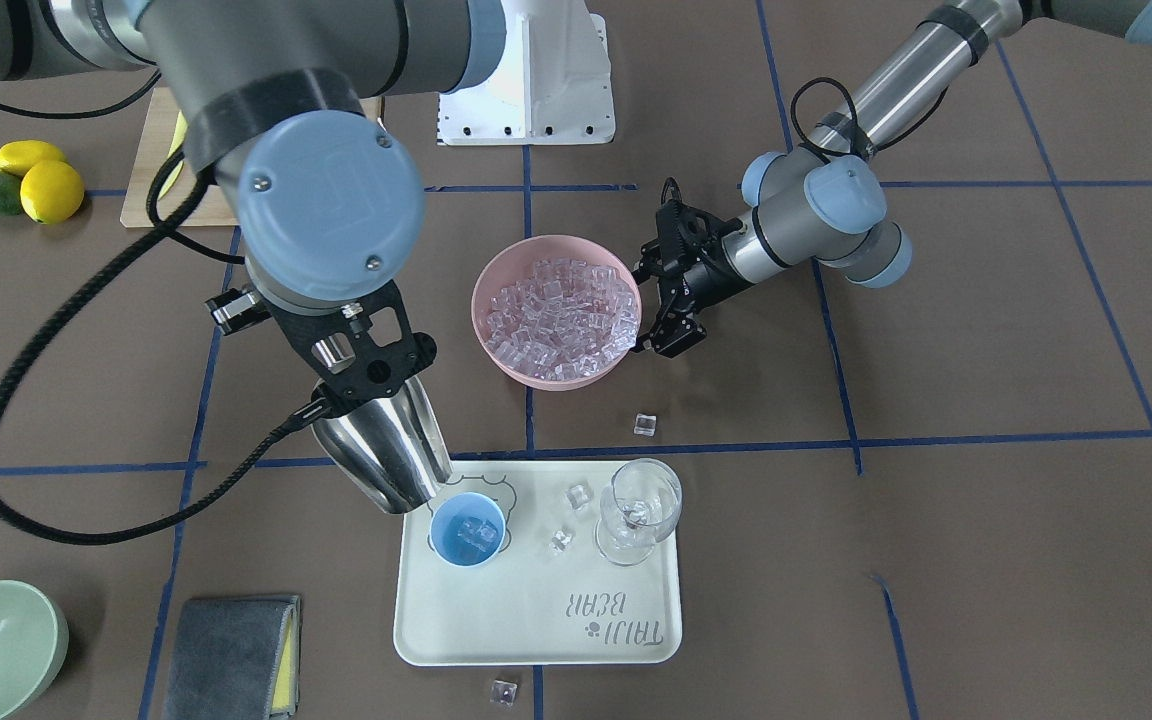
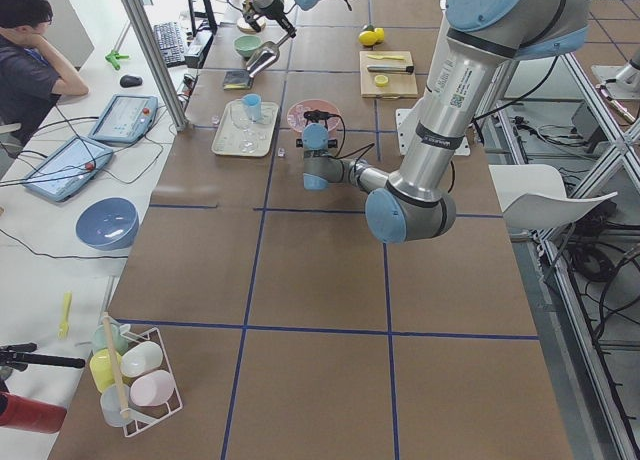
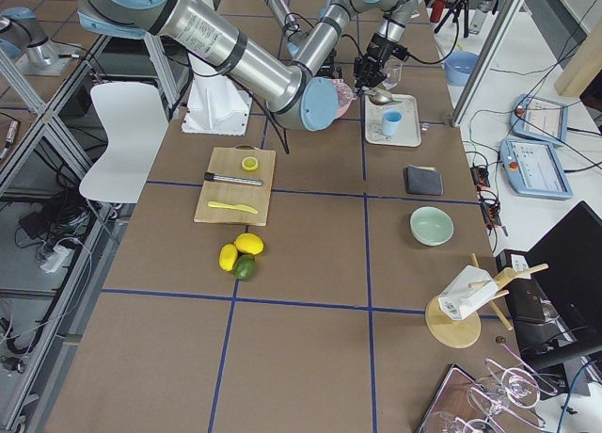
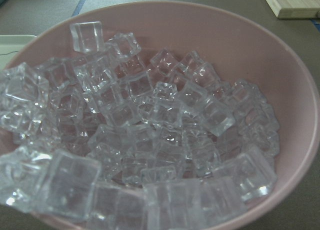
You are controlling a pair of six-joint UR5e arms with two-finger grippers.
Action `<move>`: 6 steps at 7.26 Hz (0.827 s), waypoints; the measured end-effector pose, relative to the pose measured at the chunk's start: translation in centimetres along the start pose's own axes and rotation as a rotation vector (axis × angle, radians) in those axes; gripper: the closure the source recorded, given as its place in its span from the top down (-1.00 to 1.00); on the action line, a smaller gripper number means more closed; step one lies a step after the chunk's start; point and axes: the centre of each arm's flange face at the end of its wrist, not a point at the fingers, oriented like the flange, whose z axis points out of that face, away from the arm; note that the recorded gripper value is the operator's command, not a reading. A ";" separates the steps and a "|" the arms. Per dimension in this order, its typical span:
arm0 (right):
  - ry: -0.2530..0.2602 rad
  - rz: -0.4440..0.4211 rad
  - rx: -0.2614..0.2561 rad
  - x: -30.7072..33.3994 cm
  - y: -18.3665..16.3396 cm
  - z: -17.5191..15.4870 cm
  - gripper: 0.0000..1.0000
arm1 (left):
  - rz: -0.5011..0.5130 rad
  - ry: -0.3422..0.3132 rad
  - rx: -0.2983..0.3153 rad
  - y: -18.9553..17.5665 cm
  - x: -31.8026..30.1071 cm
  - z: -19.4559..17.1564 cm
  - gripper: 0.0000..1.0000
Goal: Put ice in cup with scoop
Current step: 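Carry the empty scoop with the right gripper back to its table spot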
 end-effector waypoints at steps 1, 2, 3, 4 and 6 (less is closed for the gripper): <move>-0.029 0.020 0.033 1.7 1.4 -0.3 -1.00 | 0.000 0.000 0.000 0.0 0.0 0.0 1.00; -0.070 0.039 0.076 3.8 3.9 0.4 -1.00 | 0.001 0.000 0.001 0.0 0.0 -0.1 1.00; -0.130 0.078 0.112 6.2 7.1 2.4 -1.00 | 0.002 -0.001 0.002 -0.1 0.0 -0.1 1.00; -0.171 0.133 0.134 8.0 10.6 4.9 -1.00 | 0.003 -0.001 0.003 -0.2 0.0 -0.1 1.00; -0.198 0.205 0.168 10.3 16.2 9.3 -1.00 | 0.005 -0.002 0.006 -0.3 0.0 -0.2 1.00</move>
